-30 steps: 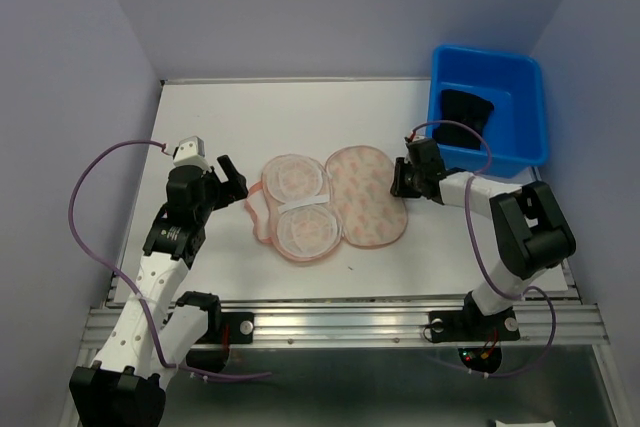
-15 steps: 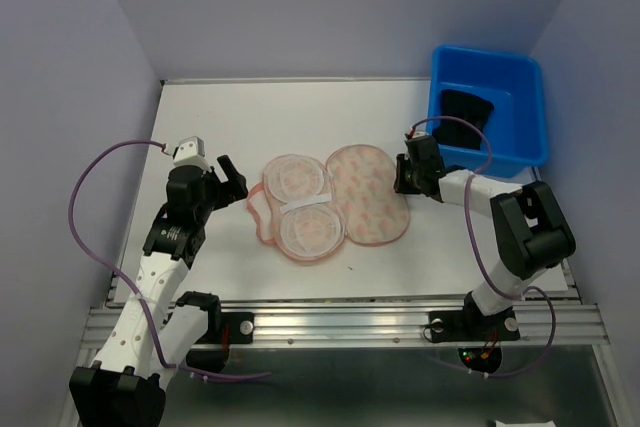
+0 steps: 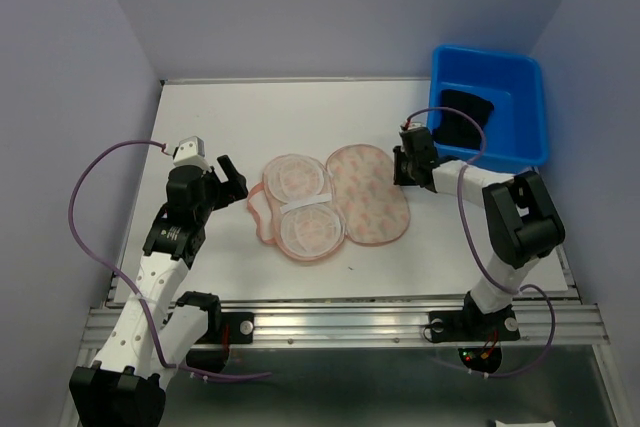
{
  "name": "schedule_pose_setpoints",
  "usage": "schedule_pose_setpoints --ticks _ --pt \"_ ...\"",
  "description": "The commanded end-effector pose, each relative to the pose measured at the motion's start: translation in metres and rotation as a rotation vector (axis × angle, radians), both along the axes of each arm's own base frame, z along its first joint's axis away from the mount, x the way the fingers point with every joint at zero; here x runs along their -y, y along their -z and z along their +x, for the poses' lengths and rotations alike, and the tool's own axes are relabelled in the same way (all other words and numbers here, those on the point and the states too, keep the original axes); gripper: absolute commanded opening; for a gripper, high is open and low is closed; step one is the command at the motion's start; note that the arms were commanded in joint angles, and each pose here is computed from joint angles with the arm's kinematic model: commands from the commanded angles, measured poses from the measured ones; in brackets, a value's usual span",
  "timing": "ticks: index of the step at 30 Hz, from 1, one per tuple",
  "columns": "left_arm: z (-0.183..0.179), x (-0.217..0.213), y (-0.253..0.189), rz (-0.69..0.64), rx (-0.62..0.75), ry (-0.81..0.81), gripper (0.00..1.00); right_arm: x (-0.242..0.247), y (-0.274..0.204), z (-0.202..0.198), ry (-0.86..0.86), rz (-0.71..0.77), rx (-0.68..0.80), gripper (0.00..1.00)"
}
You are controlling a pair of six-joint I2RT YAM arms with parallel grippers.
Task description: Unzip the laundry bag and remove the bra
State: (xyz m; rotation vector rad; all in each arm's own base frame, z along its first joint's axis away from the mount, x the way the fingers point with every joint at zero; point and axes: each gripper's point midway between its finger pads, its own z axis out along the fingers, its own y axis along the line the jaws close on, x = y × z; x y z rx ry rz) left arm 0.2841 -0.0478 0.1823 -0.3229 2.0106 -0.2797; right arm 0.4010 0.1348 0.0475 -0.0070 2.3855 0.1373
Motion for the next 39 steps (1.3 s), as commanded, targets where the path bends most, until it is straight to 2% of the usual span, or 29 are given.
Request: schedule_pose_setpoints --ticks 1,4,6,7,10,20,23,26,31,36,39 --pt "0.002 -0.003 -0.001 0.012 0.018 -0.008 0.97 -0.001 0.009 0.006 0.001 -0.027 -0.017 0.27" --pt "0.002 -0.003 -0.001 0.013 0.019 -0.008 0.97 -0.002 0.020 0.002 -0.006 -0.031 -0.043 0.26" --pt "0.002 -0.003 -0.001 0.012 0.019 -0.008 0.97 0.000 0.026 -0.001 -0.004 -0.037 -0.057 0.20" --pt "0.002 -0.003 -0.001 0.013 0.019 -0.008 0.97 0.001 0.027 -0.001 -0.001 -0.043 -0.059 0.12" --pt "0.002 -0.003 -0.001 0.013 0.019 -0.006 0.97 0.005 0.015 -0.001 -0.007 -0.062 -0.037 0.01" --pt "0.002 -0.002 -0.001 0.012 0.019 -0.002 0.97 0.029 -0.127 0.023 -0.025 -0.226 0.155 0.01" --pt "0.002 -0.002 0.000 0.013 0.016 -0.002 0.97 0.020 -0.153 0.023 -0.070 -0.237 0.166 0.01" --pt "0.003 -0.001 0.001 0.012 0.011 0.001 0.97 -0.016 -0.187 0.022 -0.152 -0.215 0.211 0.01" --pt "0.003 -0.001 0.002 0.009 0.006 0.003 0.97 -0.069 -0.171 0.004 -0.270 -0.230 0.157 0.01" --pt "0.003 -0.001 0.003 0.010 0.005 0.003 0.97 -0.114 -0.121 -0.020 -0.359 -0.234 0.069 0.01" --pt "0.003 0.000 0.004 0.009 0.001 0.006 0.97 -0.126 -0.089 -0.029 -0.376 -0.231 0.009 0.02"
